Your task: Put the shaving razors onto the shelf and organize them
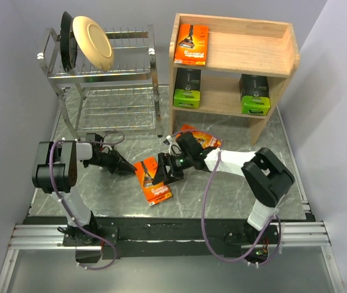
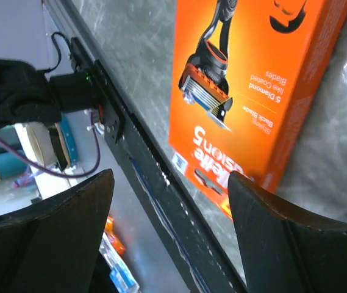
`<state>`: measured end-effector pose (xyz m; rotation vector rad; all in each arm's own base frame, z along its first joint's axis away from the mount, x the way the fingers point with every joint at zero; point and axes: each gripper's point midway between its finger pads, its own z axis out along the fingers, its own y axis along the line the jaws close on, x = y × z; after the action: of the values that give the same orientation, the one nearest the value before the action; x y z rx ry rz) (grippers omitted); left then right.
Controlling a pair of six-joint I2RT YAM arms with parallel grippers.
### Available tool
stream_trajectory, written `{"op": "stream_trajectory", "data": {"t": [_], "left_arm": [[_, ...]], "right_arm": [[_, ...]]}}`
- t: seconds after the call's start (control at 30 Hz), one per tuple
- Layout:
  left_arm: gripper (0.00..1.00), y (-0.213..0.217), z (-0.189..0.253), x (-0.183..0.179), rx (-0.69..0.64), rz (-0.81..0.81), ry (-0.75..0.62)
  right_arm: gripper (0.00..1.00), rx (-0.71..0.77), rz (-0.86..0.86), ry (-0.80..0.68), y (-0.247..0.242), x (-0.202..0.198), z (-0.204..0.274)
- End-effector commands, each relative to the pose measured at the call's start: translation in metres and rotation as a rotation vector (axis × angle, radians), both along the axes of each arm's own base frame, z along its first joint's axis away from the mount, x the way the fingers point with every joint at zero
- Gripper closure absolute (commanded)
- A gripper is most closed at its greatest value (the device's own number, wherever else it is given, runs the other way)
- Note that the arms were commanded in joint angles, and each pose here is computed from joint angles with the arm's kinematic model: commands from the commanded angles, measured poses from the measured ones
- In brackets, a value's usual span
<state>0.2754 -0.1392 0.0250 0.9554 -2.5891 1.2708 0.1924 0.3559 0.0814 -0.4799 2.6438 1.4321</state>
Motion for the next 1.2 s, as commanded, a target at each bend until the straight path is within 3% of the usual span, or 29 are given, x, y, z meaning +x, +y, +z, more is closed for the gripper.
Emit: {"op": "stream_trajectory", "data": {"t": [0.0,0.4,0.53,0.9,1.1,1.17], "left_arm": [[0.78,0.032,-0.032,0.017,0.177,0.090,-0.050],[0.73,0.041,-0.025,0.015,0.200,0.096,-0.125],[0.73,0.041,-0.028,0.017,0.203,0.088,-0.121],[0.71,0.042,-0.028,0.015,0.209,0.084,-0.127],[0.67,0.041,-0.028,0.013,0.204,0.089,-0.124],[0.65,0.041,-0.026,0.015,0.205,0.090,-0.131]], "right_arm": [[0.18,-0.030,-0.037,0.020,0.006,0.008,0.002],[0.31,-0.188,-0.068,-0.087,-0.048,-0.006,-0.002],[0.41,-0.213,-0.070,-0.043,-0.047,-0.007,-0.018],[0.51,-0.272,-0.099,0.105,-0.046,-0.003,-0.060],[0.67,-0.170,-0.107,0.119,-0.031,0.006,-0.054],[0.76,-0.138,-0.100,0.118,-0.026,0.007,-0.051]]}}
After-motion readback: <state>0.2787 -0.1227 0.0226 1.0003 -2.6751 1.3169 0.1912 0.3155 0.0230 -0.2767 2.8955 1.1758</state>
